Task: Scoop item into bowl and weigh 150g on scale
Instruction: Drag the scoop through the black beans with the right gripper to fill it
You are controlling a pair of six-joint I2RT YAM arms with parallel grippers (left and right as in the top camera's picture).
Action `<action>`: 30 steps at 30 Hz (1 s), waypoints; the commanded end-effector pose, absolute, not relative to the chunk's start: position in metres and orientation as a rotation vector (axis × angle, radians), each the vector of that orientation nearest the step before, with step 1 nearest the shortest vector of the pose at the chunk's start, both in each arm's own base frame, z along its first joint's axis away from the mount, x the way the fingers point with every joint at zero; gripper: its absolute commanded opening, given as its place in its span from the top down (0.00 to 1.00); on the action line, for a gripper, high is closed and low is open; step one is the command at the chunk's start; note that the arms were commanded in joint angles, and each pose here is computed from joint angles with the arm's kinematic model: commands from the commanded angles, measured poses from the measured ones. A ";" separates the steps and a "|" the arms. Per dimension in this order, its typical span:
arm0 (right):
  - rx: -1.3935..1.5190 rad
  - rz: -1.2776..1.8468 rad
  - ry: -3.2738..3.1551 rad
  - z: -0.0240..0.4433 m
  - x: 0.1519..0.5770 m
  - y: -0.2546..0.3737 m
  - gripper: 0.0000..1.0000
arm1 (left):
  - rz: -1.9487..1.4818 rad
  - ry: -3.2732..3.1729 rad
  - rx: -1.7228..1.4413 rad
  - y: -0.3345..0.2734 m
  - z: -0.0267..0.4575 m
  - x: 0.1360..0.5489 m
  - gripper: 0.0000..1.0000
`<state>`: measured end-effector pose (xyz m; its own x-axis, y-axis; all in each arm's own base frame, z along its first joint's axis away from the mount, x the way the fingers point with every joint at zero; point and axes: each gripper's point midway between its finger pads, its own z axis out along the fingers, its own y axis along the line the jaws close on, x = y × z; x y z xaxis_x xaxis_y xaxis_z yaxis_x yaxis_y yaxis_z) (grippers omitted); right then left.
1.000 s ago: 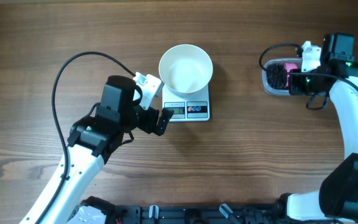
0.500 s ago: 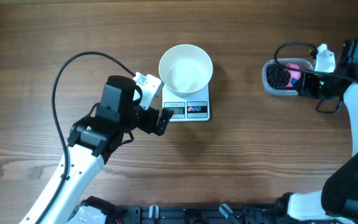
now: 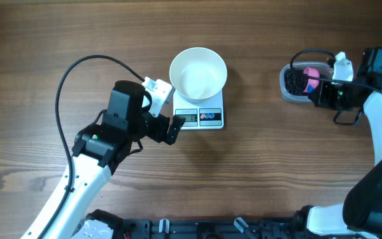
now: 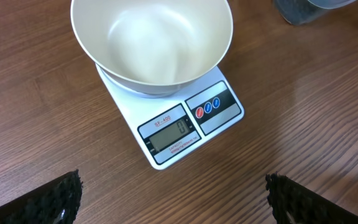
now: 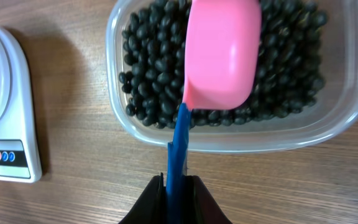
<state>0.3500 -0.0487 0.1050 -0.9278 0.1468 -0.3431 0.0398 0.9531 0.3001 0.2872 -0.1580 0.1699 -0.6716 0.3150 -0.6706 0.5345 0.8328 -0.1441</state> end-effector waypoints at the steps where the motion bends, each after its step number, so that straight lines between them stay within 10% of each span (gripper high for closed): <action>1: 0.094 0.560 2.718 0.101 0.350 -0.030 0.96 | -0.441 2.358 0.644 -0.160 0.165 0.285 0.00; 30: 0.182 0.620 2.698 0.104 0.348 -0.036 0.96 | -0.441 2.358 0.644 -0.160 0.165 0.285 0.00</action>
